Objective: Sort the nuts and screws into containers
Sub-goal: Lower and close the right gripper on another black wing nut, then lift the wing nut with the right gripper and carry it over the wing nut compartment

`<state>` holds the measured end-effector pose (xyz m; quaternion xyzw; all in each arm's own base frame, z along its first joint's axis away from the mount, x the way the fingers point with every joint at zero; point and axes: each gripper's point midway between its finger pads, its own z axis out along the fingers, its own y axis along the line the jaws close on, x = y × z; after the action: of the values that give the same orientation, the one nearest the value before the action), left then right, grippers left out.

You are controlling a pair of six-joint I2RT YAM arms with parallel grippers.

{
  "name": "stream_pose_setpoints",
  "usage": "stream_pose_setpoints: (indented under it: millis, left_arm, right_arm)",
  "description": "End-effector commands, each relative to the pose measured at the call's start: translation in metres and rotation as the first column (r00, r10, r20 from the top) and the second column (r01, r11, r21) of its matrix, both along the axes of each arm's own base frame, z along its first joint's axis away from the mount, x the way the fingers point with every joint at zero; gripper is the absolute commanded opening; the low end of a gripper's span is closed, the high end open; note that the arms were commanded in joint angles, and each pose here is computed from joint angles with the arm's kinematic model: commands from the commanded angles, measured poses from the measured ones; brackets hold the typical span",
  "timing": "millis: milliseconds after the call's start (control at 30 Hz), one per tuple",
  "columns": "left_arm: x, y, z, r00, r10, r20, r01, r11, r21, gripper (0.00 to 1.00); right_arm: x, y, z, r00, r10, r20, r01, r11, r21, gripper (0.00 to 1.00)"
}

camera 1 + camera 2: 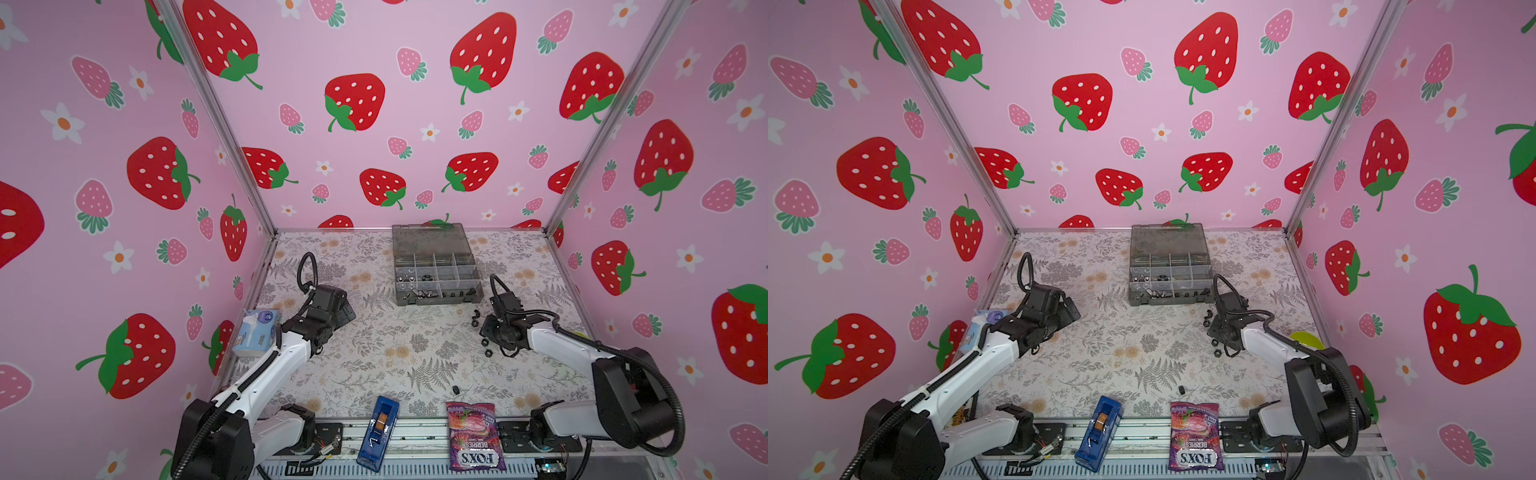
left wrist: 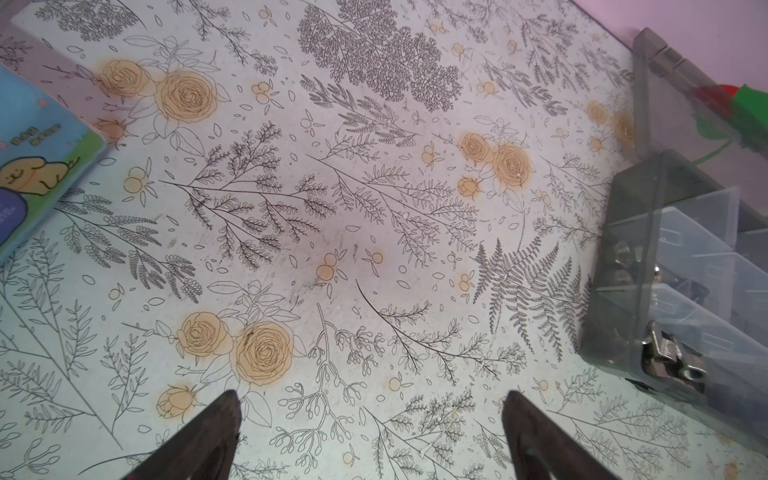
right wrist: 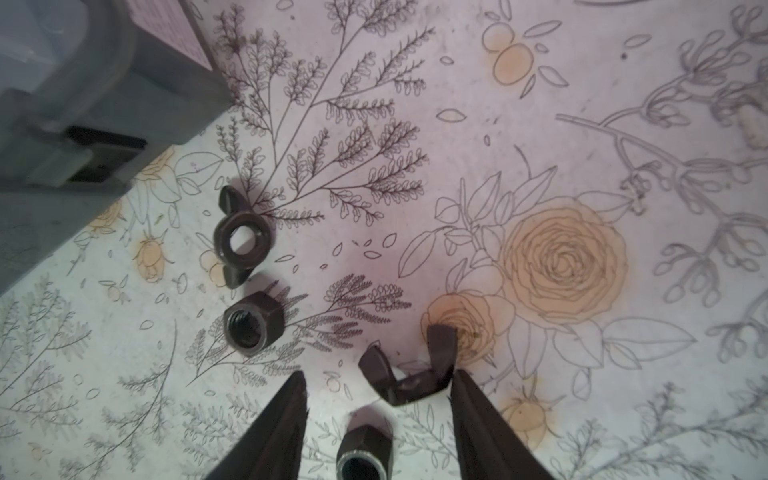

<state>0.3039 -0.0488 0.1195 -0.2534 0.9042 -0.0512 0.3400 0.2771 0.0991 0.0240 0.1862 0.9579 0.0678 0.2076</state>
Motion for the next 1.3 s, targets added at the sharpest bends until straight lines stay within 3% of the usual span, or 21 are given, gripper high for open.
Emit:
stream_pose_setpoints:
  millis: [0,367,600,867,1267]
  left_arm:
    - [0.008,-0.001,0.008,1.0,0.012,0.022,-0.011,1.0,-0.01,0.99]
    - [0.009,-0.001,0.007,1.0,0.019,0.017,-0.019,1.0,-0.015,0.99]
    - [0.008,0.0,0.005,1.0,0.023,0.015,-0.022,1.0,-0.012,0.99]
    - [0.009,0.001,0.007,0.999,0.024,0.022,-0.024,1.0,-0.008,0.99]
    - [0.008,0.001,0.006,0.999,0.031,0.023,-0.031,0.999,-0.014,0.99]
  right_arm:
    - [0.003,-0.006,-0.01,1.0,-0.009,-0.021,0.008,0.999,-0.035,0.58]
    - [0.022,0.009,-0.009,0.994,0.106,-0.04,-0.108,0.993,-0.051,0.48]
    - [0.001,-0.015,-0.008,0.993,0.066,-0.098,-0.08,0.986,-0.144,0.47]
    - [-0.007,-0.013,-0.012,0.986,0.114,-0.118,-0.13,0.982,-0.136,0.39]
    - [-0.007,0.002,-0.013,0.979,0.161,-0.124,-0.175,0.978,-0.11,0.15]
